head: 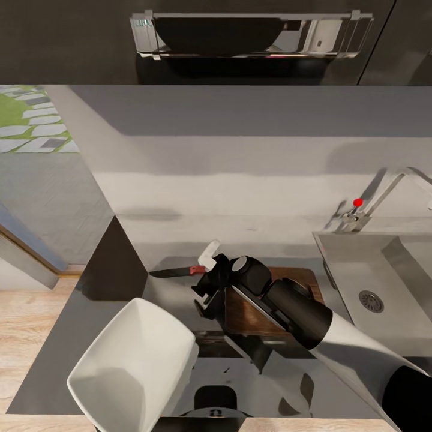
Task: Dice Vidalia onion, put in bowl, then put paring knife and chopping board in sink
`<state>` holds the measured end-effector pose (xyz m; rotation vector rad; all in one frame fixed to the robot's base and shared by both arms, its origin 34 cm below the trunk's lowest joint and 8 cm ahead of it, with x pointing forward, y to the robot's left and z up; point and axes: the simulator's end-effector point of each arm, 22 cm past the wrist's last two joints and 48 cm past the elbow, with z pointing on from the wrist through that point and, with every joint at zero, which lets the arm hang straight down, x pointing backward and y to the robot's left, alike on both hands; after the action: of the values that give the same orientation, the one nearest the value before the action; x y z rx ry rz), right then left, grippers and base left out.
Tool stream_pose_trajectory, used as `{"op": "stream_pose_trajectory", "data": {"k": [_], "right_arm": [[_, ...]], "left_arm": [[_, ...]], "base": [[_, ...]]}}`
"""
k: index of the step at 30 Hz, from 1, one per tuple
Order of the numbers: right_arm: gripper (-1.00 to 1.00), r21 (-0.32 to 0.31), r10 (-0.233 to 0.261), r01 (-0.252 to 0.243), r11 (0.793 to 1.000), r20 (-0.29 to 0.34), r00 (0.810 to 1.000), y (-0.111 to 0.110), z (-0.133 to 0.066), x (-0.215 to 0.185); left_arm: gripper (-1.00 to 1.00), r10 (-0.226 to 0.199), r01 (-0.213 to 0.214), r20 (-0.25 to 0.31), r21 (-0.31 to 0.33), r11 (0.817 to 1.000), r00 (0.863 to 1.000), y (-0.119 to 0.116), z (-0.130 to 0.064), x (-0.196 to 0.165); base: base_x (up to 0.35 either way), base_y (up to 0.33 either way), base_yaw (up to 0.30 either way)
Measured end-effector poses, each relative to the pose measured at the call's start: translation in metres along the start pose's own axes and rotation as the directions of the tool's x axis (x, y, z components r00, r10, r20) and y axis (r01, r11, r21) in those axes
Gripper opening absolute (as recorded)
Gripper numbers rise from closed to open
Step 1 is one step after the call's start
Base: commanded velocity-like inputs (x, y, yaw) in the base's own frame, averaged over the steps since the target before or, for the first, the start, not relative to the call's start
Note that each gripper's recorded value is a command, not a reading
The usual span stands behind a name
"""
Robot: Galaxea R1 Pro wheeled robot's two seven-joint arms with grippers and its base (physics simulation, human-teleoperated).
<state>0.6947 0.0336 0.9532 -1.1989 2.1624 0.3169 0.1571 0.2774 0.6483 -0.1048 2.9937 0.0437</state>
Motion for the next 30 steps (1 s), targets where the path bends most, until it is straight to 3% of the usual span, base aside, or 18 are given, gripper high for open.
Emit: {"op": "stream_pose_trajectory", "data": {"k": [5, 15, 30], "right_arm": [[1.00, 0.003, -0.002, 0.002, 1.000, -0.004, 1.000, -0.001, 0.002, 0.002], [1.00, 0.079, -0.053, 0.055, 0.995, -0.033, 0.998, -0.021, 0.008, 0.015], [1.00, 0.073, -0.042, 0.046, 0.996, -0.051, 0.998, -0.024, 0.018, 0.029]], "left_arm": [[1.00, 0.000, 0.000, -0.006, 0.000, 1.000, 1.000, 0.000, 0.000, 0.002], [1.00, 0.001, -0.001, -0.026, -0.002, 1.000, 1.000, 0.001, 0.000, 0.009], [1.00, 0.001, -0.002, -0.051, -0.003, 1.000, 0.999, 0.001, -0.001, 0.019]], "base": [[0.000, 0.000, 0.000], [0.000, 0.000, 0.000], [0.000, 0.000, 0.000]]}}
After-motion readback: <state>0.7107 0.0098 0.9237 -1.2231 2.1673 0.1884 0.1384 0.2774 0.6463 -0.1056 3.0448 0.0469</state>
